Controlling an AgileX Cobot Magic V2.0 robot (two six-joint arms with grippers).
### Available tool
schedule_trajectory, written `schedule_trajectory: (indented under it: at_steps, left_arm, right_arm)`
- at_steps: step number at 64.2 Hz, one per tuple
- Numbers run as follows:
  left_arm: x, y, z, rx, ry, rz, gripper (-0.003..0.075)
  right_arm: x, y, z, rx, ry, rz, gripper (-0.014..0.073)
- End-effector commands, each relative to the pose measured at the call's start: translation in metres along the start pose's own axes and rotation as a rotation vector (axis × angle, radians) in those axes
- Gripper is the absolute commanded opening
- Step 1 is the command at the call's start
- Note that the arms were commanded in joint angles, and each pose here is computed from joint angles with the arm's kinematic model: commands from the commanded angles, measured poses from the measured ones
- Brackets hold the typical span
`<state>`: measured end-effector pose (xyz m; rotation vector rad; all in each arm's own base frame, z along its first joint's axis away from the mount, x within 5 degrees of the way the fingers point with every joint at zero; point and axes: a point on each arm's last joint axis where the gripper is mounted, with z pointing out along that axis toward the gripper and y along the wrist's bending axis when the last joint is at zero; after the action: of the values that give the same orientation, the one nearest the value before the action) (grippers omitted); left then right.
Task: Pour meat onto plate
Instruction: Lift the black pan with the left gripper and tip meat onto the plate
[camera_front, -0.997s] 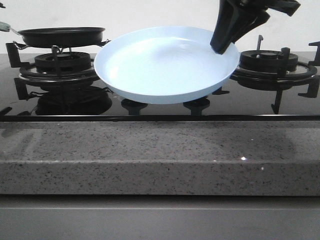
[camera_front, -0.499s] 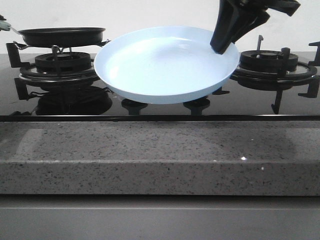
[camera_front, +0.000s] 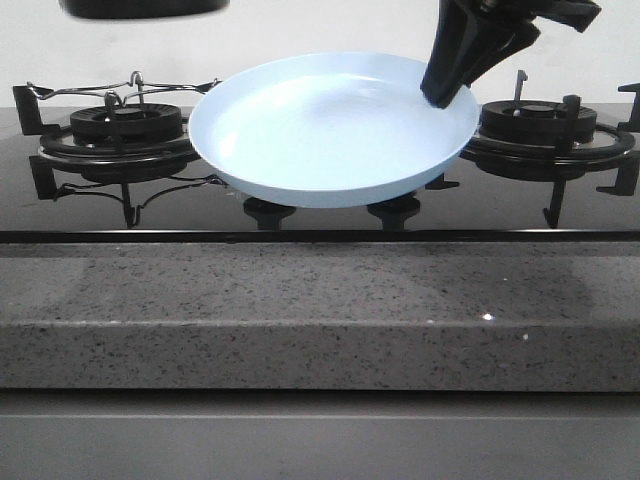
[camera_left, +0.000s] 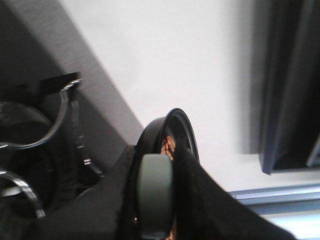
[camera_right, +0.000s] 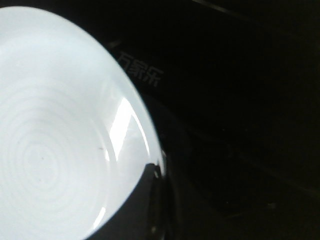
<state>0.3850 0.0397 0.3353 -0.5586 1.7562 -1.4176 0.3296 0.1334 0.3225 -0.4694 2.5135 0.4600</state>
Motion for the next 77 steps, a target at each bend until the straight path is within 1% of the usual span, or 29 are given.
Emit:
schedule_trajectory:
  at_steps: [1,2,8,14,20,28,36,46,55,61,67,77]
  left_arm:
    - [0.01,-0.072,-0.017,0.175,-0.001,0.137,-0.002]
    - [0.011,-0.074,-0.017,0.175,0.003,0.145,-0.002]
    - [0.028,-0.097,-0.026,0.129,0.018,0.292,-0.002]
    - [0.046,-0.114,-0.029,0.059,0.031,0.426,-0.002]
    - [0.065,-0.13,-0.03,0.022,0.046,0.541,-0.002]
    - [0.089,-0.151,-0.029,0.055,0.066,0.611,-0.002]
    - [0.107,-0.163,-0.026,0.068,0.072,0.663,-0.002]
    - [0.13,-0.173,-0.02,0.024,0.071,0.837,-0.002]
    - [0.15,-0.187,-0.02,0.025,0.044,0.985,-0.002]
    - [0.163,-0.196,-0.021,0.036,0.031,1.094,-0.002]
    - [0.179,-0.207,-0.022,0.056,0.037,1.246,-0.002]
    - [0.196,-0.221,-0.024,0.096,0.038,1.424,-0.002]
  right_arm:
    - [-0.01,0.008,-0.025,-0.019,-0.118,-0.005,-0.006]
    - [-0.01,0.008,-0.025,-0.019,-0.118,-0.005,-0.006]
    - [-0.01,0.008,-0.025,-0.019,-0.118,-0.005,-0.006]
    - [-0.01,0.008,-0.025,-0.019,-0.118,-0.005,-0.006]
    - [-0.01,0.008,-0.025,-0.019,-0.118,-0.005,-0.006]
    - [-0.01,0.008,-0.025,-0.019,-0.118,-0.005,-0.006]
    - [-0.01,0.008,-0.025,-0.019,-0.118,-0.005,-0.006]
    - [-0.01,0.008,-0.025,-0.019,-0.118,-0.005,-0.006]
    - [-0.01,0.008,-0.025,-0.019,-0.118,-0.005,-0.006]
    - [-0.01,0.008,-0.025,-0.019,-0.118,-0.005,-0.006]
    - [-0.01,0.008,-0.025,-0.019,-0.118,-0.005,-0.006]
    - [-0.01,0.008,-0.025,-0.019,-0.118,-0.005,-0.006]
